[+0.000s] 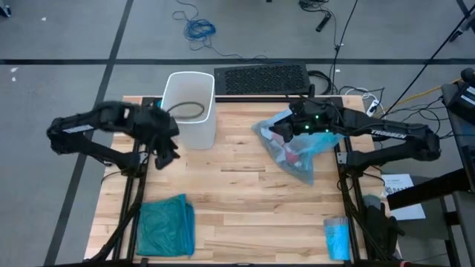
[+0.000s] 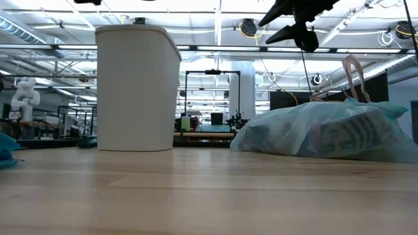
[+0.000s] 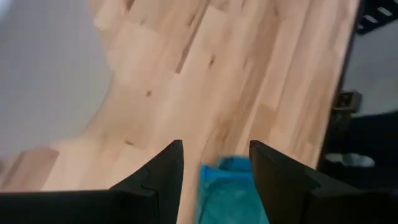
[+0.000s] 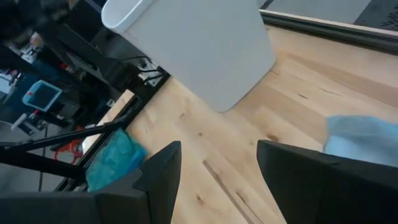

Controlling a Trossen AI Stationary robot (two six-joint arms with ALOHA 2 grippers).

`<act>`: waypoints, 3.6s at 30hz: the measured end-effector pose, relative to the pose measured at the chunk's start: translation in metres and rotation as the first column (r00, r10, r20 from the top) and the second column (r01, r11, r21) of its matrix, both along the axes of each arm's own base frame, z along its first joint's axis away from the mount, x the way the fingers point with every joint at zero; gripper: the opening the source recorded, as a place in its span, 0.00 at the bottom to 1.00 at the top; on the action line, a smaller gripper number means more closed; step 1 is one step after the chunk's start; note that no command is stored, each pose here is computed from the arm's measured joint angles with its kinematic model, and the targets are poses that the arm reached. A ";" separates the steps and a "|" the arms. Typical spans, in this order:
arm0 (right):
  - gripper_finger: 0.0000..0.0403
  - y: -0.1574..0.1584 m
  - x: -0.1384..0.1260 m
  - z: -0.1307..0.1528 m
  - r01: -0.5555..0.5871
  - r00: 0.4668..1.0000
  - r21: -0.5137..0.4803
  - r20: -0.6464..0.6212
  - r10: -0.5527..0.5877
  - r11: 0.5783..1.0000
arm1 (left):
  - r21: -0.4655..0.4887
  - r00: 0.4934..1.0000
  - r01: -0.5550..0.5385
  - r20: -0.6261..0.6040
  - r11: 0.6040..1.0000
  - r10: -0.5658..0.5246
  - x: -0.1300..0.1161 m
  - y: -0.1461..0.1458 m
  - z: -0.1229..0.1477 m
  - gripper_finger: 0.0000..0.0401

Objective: Place trash/remove bag and relplace
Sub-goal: Insert the blue trash bag into the white trash bin

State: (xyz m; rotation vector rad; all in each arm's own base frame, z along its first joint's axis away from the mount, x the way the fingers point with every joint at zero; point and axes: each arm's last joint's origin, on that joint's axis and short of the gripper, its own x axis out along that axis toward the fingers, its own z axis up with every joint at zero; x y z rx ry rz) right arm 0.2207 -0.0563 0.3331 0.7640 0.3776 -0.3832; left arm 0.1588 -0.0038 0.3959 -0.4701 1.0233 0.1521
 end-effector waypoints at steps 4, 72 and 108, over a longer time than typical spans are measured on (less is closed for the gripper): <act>0.50 0.001 -0.003 0.003 -0.007 1.000 -0.018 0.014 0.007 1.000 | 0.034 0.995 -0.079 -0.052 0.996 0.081 0.002 -0.018 -0.025 0.44; 0.50 -0.004 -0.009 0.007 -0.157 0.987 -0.061 0.029 0.158 0.986 | -0.003 0.834 -0.256 -0.507 0.967 0.219 0.055 -0.169 -0.237 0.20; 0.50 0.010 0.007 0.015 -0.088 0.983 0.003 0.162 0.086 0.996 | -0.042 0.682 0.239 0.718 0.970 -0.137 0.111 -0.012 -0.013 0.00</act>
